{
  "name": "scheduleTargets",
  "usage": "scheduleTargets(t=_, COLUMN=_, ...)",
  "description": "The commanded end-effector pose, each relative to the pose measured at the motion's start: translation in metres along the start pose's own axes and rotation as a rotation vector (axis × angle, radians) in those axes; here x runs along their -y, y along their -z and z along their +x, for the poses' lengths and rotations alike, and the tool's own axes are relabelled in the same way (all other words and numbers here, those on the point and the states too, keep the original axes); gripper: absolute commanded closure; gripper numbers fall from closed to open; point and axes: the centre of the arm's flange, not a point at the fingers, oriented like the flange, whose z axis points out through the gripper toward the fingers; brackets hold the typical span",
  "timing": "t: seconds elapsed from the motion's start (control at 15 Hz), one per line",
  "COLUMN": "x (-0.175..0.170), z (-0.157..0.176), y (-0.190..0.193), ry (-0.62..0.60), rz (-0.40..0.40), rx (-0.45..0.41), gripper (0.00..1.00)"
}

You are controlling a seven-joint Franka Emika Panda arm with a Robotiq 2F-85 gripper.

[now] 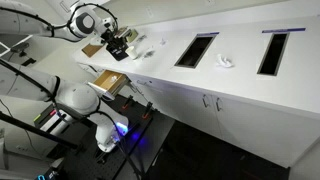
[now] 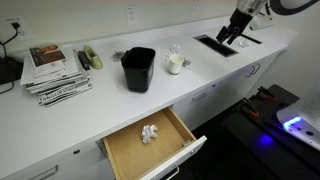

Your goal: Pick up the piece of paper from the countertop and put it in the black container.

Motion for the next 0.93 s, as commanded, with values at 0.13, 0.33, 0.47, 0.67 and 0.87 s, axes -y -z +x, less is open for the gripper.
scheduleTargets(t=0.13, x=0.0, z=0.0, y=0.0, ry=0.0, rz=0.0, rx=0.0, gripper=0.0)
scheduleTargets(t=0.33, x=0.0, z=0.0, y=0.0, ry=0.0, rz=0.0, rx=0.0, gripper=0.0)
scheduleTargets(t=0.47, x=-0.018, z=0.011, y=0.003, ry=-0.037, rz=-0.024, rx=-0.044, gripper=0.0)
scheduleTargets(t=0.67, x=-0.07, z=0.033, y=0.016, ry=-0.107, rz=-0.046, rx=-0.078, gripper=0.0)
scheduleTargets(t=0.87, x=-0.138, z=0.058, y=0.034, ry=-0.21, rz=-0.067, rx=-0.106, gripper=0.0)
